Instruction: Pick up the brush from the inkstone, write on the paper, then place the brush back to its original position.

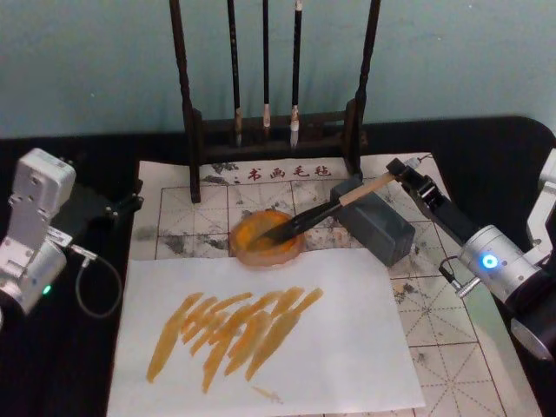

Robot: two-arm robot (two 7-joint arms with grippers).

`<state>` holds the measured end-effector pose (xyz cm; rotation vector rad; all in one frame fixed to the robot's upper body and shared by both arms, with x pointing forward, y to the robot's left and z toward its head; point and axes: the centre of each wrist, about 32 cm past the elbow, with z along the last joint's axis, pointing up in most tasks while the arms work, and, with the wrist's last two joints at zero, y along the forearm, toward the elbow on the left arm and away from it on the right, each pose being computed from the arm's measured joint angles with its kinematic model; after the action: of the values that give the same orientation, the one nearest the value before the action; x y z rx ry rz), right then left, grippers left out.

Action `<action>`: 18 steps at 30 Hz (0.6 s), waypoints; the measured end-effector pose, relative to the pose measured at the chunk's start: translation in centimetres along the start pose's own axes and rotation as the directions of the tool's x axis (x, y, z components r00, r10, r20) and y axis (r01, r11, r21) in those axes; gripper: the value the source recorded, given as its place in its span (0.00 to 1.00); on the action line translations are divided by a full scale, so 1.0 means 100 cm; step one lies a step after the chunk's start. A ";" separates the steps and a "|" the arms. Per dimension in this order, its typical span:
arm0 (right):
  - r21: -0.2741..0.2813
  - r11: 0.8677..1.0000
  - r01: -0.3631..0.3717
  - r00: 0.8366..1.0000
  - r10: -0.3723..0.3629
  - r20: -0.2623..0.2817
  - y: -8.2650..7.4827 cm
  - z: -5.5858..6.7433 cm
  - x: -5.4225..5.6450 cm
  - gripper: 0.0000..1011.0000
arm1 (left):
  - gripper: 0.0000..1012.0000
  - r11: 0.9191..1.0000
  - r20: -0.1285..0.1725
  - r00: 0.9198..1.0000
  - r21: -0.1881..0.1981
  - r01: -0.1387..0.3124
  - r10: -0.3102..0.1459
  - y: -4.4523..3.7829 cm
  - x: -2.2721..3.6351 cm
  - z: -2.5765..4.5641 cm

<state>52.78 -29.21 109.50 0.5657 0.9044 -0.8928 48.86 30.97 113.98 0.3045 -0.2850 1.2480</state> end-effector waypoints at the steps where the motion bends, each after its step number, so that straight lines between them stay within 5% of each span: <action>1: 0.000 1.000 0.000 1.000 0.000 0.000 0.000 0.000 0.000 0.18 | 0.99 1.000 0.000 1.000 0.000 0.000 0.000 0.0000 0.0000 0.0000; 18: 0.001 1.000 -0.001 1.000 0.001 -0.007 -0.001 0.000 0.000 0.18 | 0.99 1.000 0.000 1.000 0.000 0.000 0.000 0.0000 0.0000 0.0000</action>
<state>52.75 -29.26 109.52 0.5707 0.9093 -0.8909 48.86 30.97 113.97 0.3045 -0.2850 1.2480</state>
